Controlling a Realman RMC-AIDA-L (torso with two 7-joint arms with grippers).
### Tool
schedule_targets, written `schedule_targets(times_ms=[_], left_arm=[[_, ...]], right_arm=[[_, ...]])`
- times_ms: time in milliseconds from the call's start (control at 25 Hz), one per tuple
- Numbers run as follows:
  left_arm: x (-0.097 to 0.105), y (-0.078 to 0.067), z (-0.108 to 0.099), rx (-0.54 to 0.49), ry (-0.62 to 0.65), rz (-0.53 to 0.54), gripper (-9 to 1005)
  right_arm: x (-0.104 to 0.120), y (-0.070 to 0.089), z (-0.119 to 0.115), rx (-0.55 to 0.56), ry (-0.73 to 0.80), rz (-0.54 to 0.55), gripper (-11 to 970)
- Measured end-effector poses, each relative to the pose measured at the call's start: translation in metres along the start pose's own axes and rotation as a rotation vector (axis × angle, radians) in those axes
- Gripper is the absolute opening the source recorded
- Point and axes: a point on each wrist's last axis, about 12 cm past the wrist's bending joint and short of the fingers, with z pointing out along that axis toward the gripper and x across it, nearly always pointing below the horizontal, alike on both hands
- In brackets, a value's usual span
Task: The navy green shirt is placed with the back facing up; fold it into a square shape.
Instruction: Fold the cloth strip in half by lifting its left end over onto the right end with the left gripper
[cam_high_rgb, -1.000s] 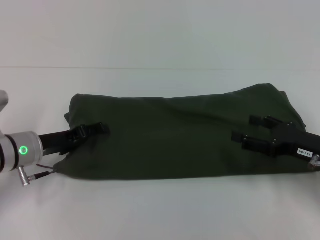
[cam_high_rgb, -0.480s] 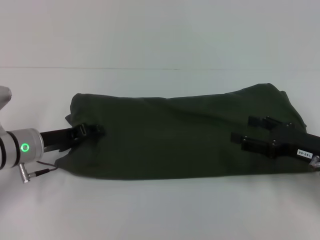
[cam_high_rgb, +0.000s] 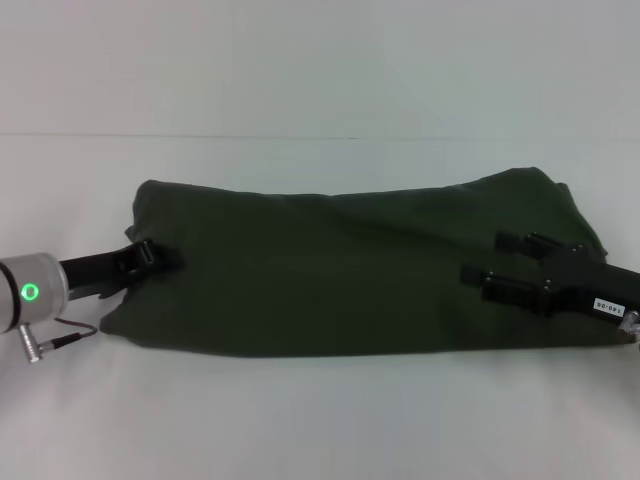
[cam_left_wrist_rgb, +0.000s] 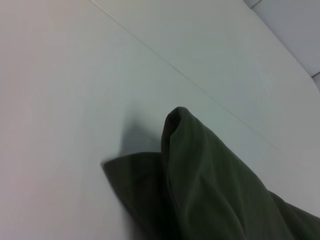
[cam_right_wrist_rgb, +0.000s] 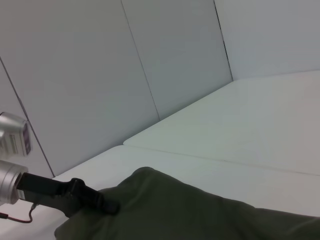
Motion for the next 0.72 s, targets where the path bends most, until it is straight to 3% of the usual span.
schedule_targets(times_ms=[320, 600, 720], left_arm=[[-0.011, 0.013, -0.021, -0.028, -0.028, 0.024, 98], [-0.040, 0.029, -0.062, -0.108, -0.075, 0.037, 97], [-0.051, 0.027, -0.072, -0.094, -0.079, 0.023, 97]], right_arm=[[-0.001, 0.000, 0.001, -0.002, -0.005, -0.001, 913], [-0.005, 0.000, 0.004, -0.008, -0.007, -0.005, 913], [-0.005, -0.001, 0.004, -0.006, -0.011, -0.005, 913]])
